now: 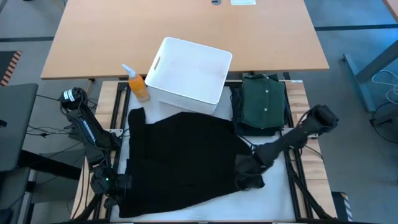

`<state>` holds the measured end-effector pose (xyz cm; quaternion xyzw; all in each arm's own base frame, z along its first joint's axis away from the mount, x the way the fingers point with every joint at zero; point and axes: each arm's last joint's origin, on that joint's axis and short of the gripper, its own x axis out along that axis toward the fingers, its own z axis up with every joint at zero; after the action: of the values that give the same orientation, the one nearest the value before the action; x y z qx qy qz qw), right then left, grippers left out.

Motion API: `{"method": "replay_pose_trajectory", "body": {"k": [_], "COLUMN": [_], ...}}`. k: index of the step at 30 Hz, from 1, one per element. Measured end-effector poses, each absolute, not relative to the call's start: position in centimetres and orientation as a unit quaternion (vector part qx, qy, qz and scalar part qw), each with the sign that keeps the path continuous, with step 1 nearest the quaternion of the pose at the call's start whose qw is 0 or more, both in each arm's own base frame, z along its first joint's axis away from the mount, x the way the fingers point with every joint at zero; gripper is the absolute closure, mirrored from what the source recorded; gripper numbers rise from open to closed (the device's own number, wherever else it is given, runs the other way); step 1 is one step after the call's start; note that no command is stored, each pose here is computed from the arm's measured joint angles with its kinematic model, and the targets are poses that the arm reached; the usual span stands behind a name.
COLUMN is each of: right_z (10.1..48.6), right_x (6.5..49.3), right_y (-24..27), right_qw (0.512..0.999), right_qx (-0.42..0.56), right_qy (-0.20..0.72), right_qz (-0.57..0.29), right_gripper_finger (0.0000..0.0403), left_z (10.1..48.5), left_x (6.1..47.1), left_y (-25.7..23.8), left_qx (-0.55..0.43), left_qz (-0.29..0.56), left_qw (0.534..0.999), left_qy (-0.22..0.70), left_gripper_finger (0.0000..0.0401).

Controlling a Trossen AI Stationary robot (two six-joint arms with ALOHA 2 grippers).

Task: Fold laundry
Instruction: Fold the black shirt

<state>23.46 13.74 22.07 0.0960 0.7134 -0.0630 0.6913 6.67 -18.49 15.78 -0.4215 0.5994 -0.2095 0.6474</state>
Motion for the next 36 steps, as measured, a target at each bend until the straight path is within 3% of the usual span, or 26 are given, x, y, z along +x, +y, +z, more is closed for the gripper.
{"method": "replay_pose_trajectory", "body": {"k": [7,12,21,27,36], "right_z": [20.4,21.0,23.6,20.7,15.6], "right_x": [22.8,21.9,15.8,12.4,12.9], "right_y": [11.8,11.8,20.8,25.1,26.8], "right_qw": [0.574,0.551,0.691,0.774,0.785], "right_qx": [0.044,0.047,0.149,0.023,-0.055], "right_qy": [0.808,0.818,0.697,0.623,0.598], "right_qz": [-0.128,-0.160,-0.119,-0.107,-0.155], "right_gripper_finger": [0.0279,0.0221,0.0196,0.0202,0.0203], "left_z": [15.9,15.9,15.9,15.9,15.8], "left_x": [6.6,6.7,6.9,6.8,6.9], "left_y": [-18.5,-18.5,-18.5,-18.4,-18.3], "left_qx": [-0.423,-0.423,-0.417,-0.399,-0.406], "left_qz": [-0.213,-0.213,-0.218,-0.224,-0.209], "left_qw": [0.641,0.642,0.653,0.660,0.670], "left_qy": [0.604,0.603,0.593,0.595,0.586], "left_gripper_finger": [0.0401,0.0401,0.0401,0.0401,0.0401]}}
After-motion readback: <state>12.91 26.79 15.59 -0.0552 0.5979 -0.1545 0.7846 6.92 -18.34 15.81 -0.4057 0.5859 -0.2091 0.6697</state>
